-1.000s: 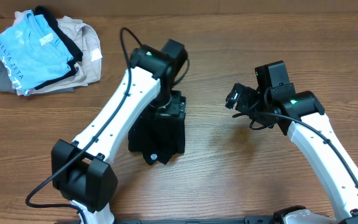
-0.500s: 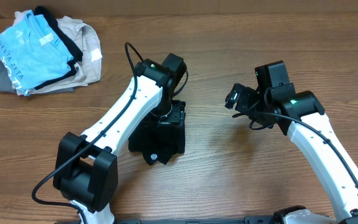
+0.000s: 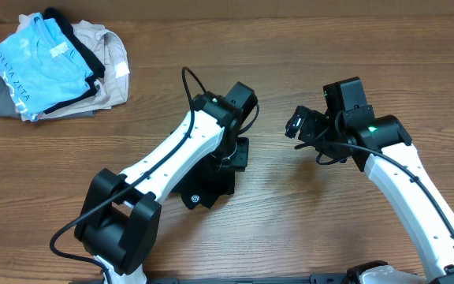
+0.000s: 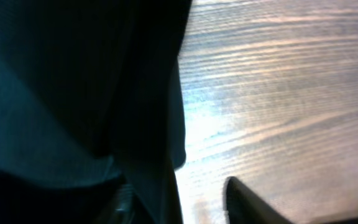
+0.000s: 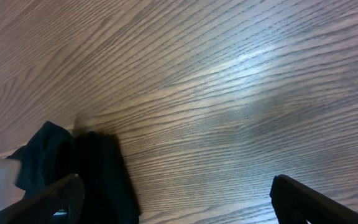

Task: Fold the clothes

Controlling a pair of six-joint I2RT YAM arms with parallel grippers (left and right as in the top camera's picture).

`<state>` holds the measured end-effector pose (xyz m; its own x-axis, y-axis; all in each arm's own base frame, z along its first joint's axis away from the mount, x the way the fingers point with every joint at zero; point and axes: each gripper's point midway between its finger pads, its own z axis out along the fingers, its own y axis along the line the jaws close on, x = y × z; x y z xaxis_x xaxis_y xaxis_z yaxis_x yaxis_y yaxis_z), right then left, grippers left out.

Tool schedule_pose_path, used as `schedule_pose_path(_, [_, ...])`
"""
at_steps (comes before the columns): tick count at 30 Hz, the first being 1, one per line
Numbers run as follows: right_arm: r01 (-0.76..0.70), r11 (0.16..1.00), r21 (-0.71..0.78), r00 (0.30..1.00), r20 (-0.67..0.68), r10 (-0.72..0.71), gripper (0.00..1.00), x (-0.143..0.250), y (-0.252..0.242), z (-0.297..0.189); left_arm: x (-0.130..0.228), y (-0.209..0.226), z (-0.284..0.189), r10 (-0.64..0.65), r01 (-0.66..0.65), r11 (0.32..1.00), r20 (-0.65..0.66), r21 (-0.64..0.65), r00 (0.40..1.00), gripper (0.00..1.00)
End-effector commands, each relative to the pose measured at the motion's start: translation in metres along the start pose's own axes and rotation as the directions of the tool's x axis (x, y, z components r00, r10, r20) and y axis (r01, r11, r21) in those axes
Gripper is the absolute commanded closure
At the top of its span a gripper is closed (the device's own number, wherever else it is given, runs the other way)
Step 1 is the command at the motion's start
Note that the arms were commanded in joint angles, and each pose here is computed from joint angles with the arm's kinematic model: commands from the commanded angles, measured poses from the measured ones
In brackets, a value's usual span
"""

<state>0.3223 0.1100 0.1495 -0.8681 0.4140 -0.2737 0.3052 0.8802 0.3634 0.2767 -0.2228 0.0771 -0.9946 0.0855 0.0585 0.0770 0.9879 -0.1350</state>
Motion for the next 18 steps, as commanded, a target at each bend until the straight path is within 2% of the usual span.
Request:
schedule_pose_path(1, [0.001, 1.000, 0.000, 1.000, -0.002, -0.001, 0.00, 0.000, -0.001, 0.001, 0.006, 0.003, 0.013, -0.026, 0.026, 1.000, -0.026, 0.011, 0.999, 0.64])
schedule_pose_path(5, [0.002, 1.000, -0.002, 1.000, 0.001, -0.002, 0.00, 0.000, -0.001, 0.001, 0.006, -0.008, 0.016, -0.013, 0.014, 0.998, -0.025, 0.057, 1.000, 0.92])
schedule_pose_path(6, [0.002, 1.000, -0.002, 1.000, 0.001, -0.002, 0.00, 0.000, -0.001, 0.001, 0.006, -0.012, 0.016, -0.005, 0.007, 0.998, -0.021, 0.068, 1.000, 0.96])
schedule_pose_path(8, [0.002, 1.000, -0.002, 1.000, 0.001, -0.002, 0.00, 0.000, -0.001, 0.001, 0.007, -0.023, 0.016, 0.033, -0.032, 0.994, -0.012, 0.101, 0.999, 0.96])
schedule_pose_path(15, [0.002, 1.000, -0.002, 1.000, 0.002, -0.002, 0.00, 0.000, -0.001, 0.001, 0.018, -0.043, 0.019, 0.107, -0.105, 0.987, -0.010, 0.118, 0.994, 0.81])
schedule_pose_path(18, [0.002, 1.000, -0.002, 1.000, 0.002, -0.002, 0.00, 0.000, -0.001, 0.001, 0.020, -0.044, 0.019, 0.110, -0.108, 0.987, -0.016, 0.115, 0.994, 0.55])
